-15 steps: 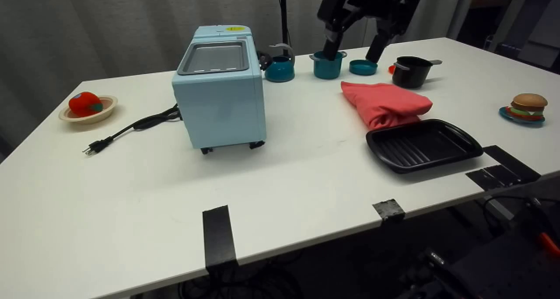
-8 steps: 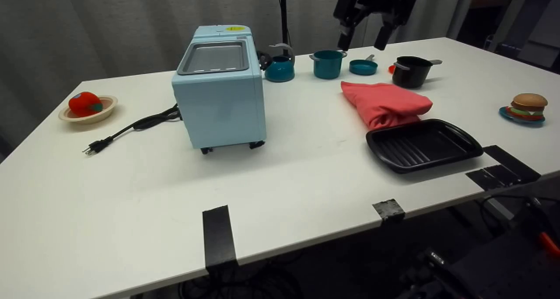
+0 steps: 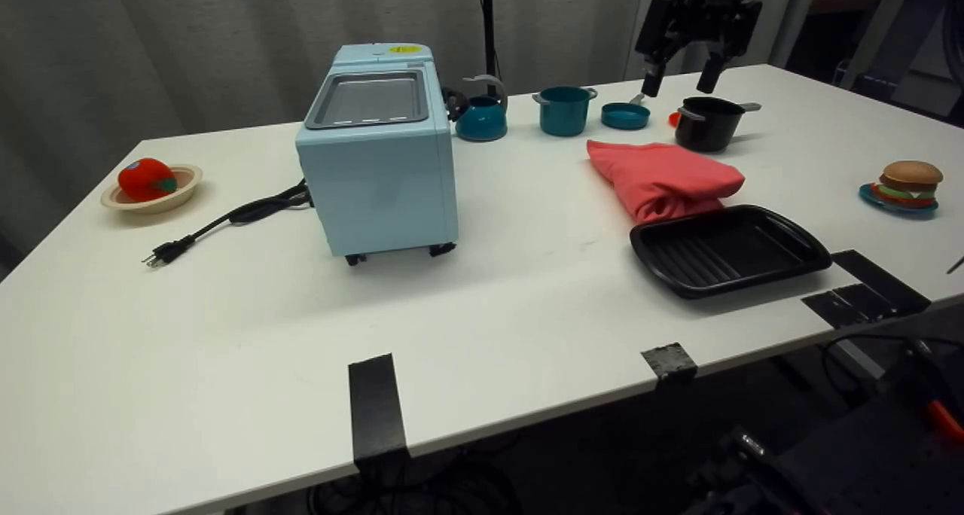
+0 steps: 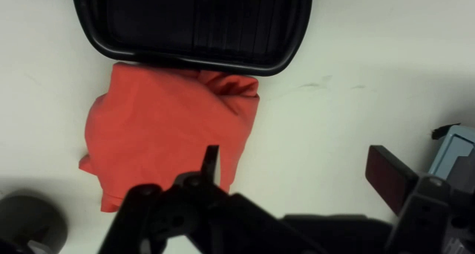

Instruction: Unfold the towel

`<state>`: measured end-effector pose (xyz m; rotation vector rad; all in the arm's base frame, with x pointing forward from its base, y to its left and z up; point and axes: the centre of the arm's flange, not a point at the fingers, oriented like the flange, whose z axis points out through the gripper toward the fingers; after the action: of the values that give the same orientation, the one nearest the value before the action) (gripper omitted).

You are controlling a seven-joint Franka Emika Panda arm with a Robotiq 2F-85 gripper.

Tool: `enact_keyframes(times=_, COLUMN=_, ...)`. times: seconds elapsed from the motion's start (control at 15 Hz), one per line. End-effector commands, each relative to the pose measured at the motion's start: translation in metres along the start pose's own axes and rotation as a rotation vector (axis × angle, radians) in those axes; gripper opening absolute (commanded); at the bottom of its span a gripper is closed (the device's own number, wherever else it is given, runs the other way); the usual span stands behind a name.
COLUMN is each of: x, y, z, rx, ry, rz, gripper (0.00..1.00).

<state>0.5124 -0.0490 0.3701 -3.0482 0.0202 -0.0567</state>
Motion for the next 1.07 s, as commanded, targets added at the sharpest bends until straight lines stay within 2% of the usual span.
enact_keyframes(times=0.0, x=0.013, y=0.045, z=0.011, rx=-0.023, ry=-0.039, rz=0.029, gripper=1.0)
enact_keyframes(times=0.33, x=0.022, y=0.1, z=0.033, rx=-0.036, ry=-0.037, rz=0.094, gripper=1.0)
enact_keyframes(times=0.53, x=0.031, y=0.118, z=0.046, rx=-0.03, ry=-0.033, rz=0.138, gripper=1.0)
enact_keyframes(times=0.6, x=0.033, y=0.121, z=0.048, rx=-0.033, ry=-0.036, rz=0.156, gripper=1.0)
enact_keyframes(times=0.67, x=0.017, y=0.109, z=0.044, rx=-0.035, ry=-0.046, rz=0.142, gripper=1.0)
enact_keyframes(times=1.0, x=0.018, y=0.109, z=0.05, rx=-0.033, ry=-0.044, rz=0.138, gripper=1.0)
